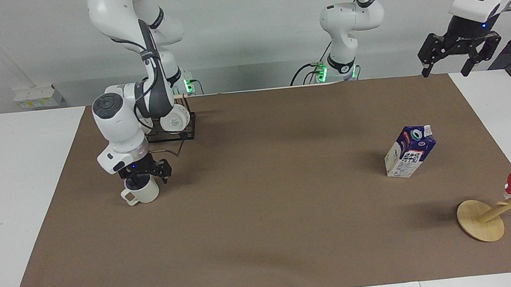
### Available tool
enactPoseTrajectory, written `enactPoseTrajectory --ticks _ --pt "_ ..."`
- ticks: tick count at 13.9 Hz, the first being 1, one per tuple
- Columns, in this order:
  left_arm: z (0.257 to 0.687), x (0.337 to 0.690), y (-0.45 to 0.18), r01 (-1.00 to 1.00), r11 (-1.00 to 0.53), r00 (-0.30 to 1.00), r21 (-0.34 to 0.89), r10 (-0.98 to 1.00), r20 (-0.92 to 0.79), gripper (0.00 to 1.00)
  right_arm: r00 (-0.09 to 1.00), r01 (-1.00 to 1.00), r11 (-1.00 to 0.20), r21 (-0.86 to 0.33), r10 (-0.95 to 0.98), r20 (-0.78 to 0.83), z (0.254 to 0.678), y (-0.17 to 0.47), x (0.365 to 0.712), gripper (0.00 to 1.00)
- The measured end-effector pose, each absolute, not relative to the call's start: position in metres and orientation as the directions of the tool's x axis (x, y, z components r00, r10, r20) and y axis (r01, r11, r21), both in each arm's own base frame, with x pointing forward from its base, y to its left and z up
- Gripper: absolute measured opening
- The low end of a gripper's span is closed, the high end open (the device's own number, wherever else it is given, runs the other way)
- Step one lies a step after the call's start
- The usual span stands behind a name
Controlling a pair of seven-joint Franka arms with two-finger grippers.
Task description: Place cup and milk on table
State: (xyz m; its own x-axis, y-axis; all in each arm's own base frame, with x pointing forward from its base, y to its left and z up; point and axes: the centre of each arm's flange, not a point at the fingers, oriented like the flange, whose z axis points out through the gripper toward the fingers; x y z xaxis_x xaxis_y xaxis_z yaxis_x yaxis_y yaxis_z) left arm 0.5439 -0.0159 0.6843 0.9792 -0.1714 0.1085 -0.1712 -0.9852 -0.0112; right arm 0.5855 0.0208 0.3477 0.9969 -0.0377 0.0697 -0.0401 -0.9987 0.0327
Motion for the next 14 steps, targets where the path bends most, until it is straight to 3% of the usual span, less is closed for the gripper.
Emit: enactPoseTrajectory --ticks 1,2,7,10,14 --pt "0.684 0.544 -0.016 -0.172 -0.985 0.979 -0.011 -0.172 0.108 1.0 0.997 -0.036 -0.999 0.033 -0.034 0.07 0.347 0.021 0.585 1.0" --pt "0.684 0.544 -0.016 -0.172 -0.985 0.979 -0.011 -0.172 0.108 1.0 0.997 -0.021 -0.999 0.034 -0.019 0.069 0.345 0.021 0.584 0.93" --pt "0.684 0.544 -0.016 -0.172 -0.985 0.979 -0.011 -0.172 0.107 1.0 0.998 0.017 -0.999 0.037 0.02 0.065 0.344 0.017 0.584 0.33" --pt "0.684 0.544 -0.016 -0.172 -0.985 0.979 -0.011 -0.172 0.107 1.0 0.998 0.017 -0.999 0.037 0.02 0.068 0.344 0.017 0.584 0.04" --pt "0.684 0.544 -0.016 -0.172 -0.985 0.979 -0.011 -0.172 0.107 1.0 0.991 -0.101 -0.995 0.023 -0.098 0.095 0.354 0.027 0.59 0.04"
